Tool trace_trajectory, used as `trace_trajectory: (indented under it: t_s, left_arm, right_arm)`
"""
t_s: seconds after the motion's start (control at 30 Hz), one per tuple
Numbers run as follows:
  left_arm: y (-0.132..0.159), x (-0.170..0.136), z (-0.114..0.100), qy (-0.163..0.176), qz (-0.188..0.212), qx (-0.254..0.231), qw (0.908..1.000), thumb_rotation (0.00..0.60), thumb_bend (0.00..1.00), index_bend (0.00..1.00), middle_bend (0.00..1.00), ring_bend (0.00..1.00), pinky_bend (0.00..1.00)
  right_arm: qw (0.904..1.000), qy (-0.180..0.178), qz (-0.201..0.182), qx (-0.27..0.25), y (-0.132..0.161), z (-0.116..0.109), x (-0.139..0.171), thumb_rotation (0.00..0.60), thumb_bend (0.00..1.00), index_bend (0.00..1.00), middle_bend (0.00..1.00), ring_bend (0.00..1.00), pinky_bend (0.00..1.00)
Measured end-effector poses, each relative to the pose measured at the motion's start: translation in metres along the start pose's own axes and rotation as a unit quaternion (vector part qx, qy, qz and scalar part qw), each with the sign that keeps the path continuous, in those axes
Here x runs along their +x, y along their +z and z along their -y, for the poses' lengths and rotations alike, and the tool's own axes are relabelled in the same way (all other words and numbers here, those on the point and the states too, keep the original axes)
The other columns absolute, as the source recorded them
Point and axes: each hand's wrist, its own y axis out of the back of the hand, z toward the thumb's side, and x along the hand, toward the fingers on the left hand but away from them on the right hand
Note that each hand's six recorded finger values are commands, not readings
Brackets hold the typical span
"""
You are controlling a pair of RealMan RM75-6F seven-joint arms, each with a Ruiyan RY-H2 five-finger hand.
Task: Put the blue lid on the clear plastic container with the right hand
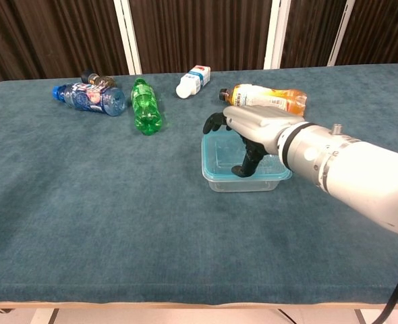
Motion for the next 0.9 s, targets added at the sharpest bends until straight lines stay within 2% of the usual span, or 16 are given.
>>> trace_trajectory:
  t_s: [0.9]
  left_arm:
    - [-0.001, -0.001, -0.001, 0.002, -0.001, -0.002, 1.0, 0.6, 0.5, 0.21, 0.11, 0.07, 0.35]
  right_arm:
    - [0.9994, 0.034, -0.002, -0.01, -0.011, 0.023, -0.007, 0.6, 0.45, 0.32, 0.26, 0.19, 0.35]
